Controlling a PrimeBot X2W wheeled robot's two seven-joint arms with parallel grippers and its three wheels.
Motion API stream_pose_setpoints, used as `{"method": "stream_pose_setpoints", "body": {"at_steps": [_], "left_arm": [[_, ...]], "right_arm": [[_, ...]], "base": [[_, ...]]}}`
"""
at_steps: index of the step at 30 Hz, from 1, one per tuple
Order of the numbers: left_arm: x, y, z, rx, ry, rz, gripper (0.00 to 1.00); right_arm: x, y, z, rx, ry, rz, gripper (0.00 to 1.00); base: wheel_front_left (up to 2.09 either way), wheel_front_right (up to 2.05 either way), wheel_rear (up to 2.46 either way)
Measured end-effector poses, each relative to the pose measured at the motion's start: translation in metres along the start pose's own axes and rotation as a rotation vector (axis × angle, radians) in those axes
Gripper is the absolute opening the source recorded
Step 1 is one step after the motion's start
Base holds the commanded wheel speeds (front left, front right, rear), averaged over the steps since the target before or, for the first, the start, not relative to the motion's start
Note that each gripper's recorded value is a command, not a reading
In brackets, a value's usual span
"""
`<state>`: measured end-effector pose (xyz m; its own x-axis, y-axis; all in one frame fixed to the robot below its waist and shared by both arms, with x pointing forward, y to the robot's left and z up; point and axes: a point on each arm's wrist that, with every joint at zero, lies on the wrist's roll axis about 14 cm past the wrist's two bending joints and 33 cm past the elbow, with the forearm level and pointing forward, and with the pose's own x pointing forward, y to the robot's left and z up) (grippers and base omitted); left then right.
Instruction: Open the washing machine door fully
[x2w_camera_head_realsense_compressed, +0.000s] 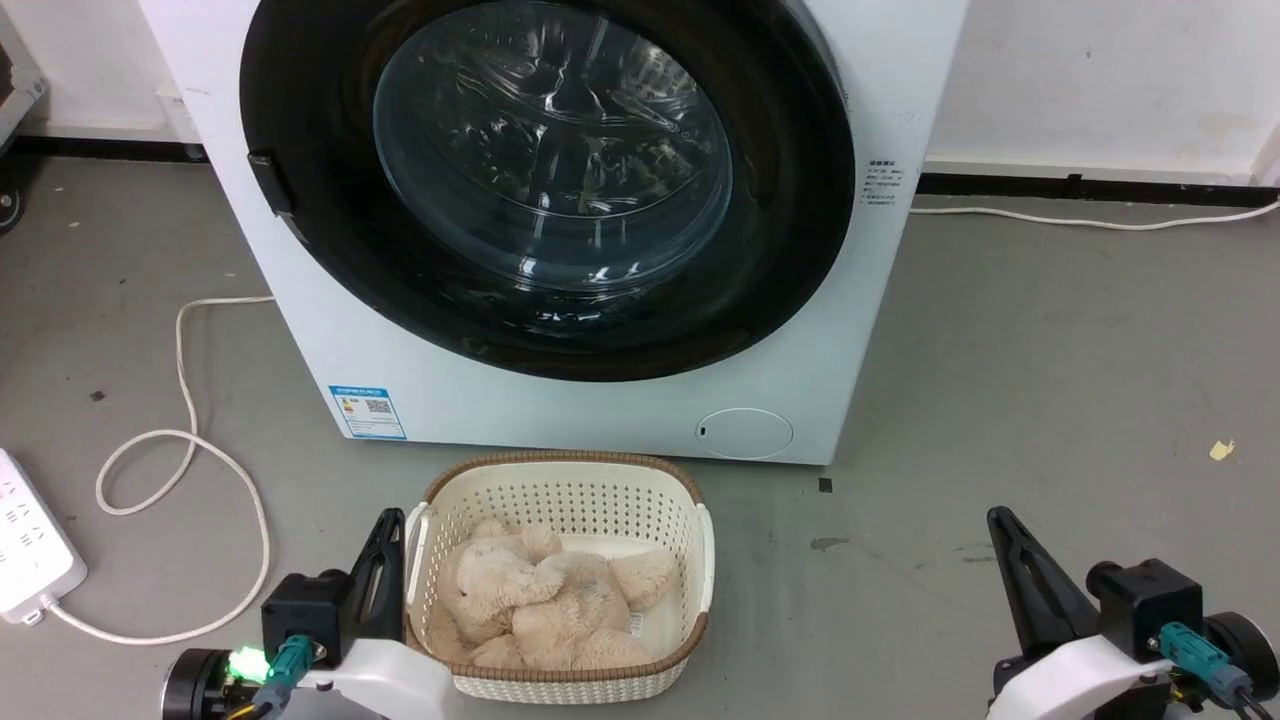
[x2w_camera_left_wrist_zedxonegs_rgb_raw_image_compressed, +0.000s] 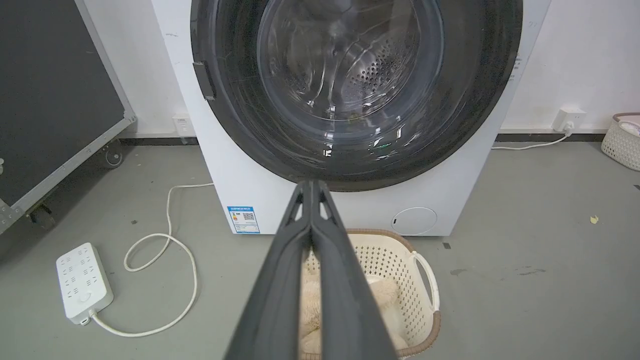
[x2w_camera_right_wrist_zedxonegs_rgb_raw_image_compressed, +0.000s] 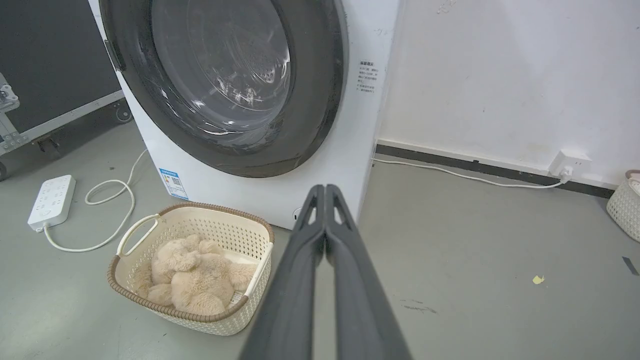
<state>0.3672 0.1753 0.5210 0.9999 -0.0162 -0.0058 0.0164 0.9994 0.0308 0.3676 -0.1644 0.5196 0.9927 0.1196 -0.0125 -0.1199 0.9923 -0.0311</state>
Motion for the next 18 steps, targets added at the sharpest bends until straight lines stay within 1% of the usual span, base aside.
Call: {"method": "stream_pose_setpoints", "body": {"at_steps": [18], "left_arm": [[0.0021,0.0024,0.0006,0.016,0.013,0.014,0.0]], "right_arm": [[0.0013,0.0037,0.0018,-0.012,0.01,0.011,0.0]], "base": [[0.0,0.0,0.0]]}}
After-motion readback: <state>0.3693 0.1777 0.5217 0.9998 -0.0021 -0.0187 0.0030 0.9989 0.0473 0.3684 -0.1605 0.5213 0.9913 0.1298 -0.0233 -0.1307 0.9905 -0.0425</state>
